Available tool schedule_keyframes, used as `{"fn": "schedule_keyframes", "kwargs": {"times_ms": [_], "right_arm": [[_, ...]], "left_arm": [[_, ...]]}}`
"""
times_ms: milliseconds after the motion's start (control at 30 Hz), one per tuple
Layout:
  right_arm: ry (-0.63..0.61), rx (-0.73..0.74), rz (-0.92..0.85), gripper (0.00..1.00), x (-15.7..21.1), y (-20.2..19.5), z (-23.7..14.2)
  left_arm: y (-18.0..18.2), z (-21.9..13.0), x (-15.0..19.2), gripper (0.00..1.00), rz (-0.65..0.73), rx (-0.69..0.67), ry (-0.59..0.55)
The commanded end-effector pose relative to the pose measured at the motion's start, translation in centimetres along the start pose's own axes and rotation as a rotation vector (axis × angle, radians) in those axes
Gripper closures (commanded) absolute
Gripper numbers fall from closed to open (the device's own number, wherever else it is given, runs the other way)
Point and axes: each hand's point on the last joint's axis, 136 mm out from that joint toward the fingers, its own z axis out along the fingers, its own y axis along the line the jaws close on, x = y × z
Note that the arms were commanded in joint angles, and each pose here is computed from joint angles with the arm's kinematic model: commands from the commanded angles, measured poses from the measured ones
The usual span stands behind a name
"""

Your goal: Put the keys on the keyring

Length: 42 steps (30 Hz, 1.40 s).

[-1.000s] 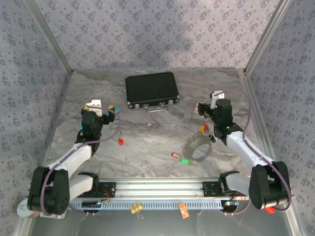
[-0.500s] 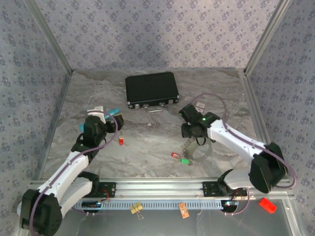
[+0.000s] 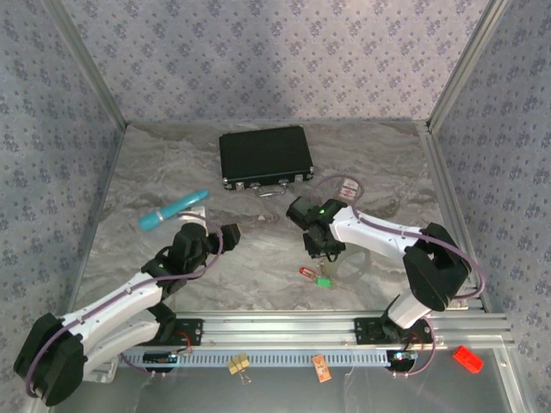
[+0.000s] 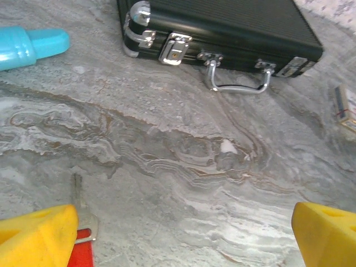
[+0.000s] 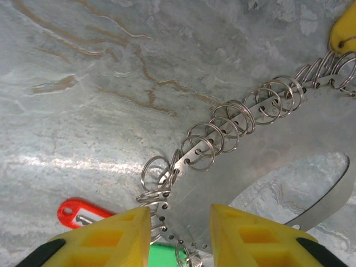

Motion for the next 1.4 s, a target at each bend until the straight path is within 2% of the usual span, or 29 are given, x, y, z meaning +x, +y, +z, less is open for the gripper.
{"fn": "schedule_keyframes", "kwargs": {"times_ms": [0,833,967,1367], "right_arm": [[0.003,0.039,0.054,0.71,0.0,-0.1,1.0],[0.035,0.13,0.058,0.8,0.3,-0.4,3.4],[0.039,0.131,0.058,0.86,0.3,-0.3,3.6],[0.043,0.139,0.054,0.87,0.2,-0.2,3.8]], "left_arm": [[-1.4,0.1,-2.2,0.03,-0.004,0.009,-0.055],[-1.6,0.0,-2.0,0.03,-0.004,0.003,-0.053],[-1.6,-0.2,-2.3,0.03,-0.012,0.003,-0.066],[-1.0,-0.4,-2.0,0.03,-0.006,-0.023,-0.061]]}}
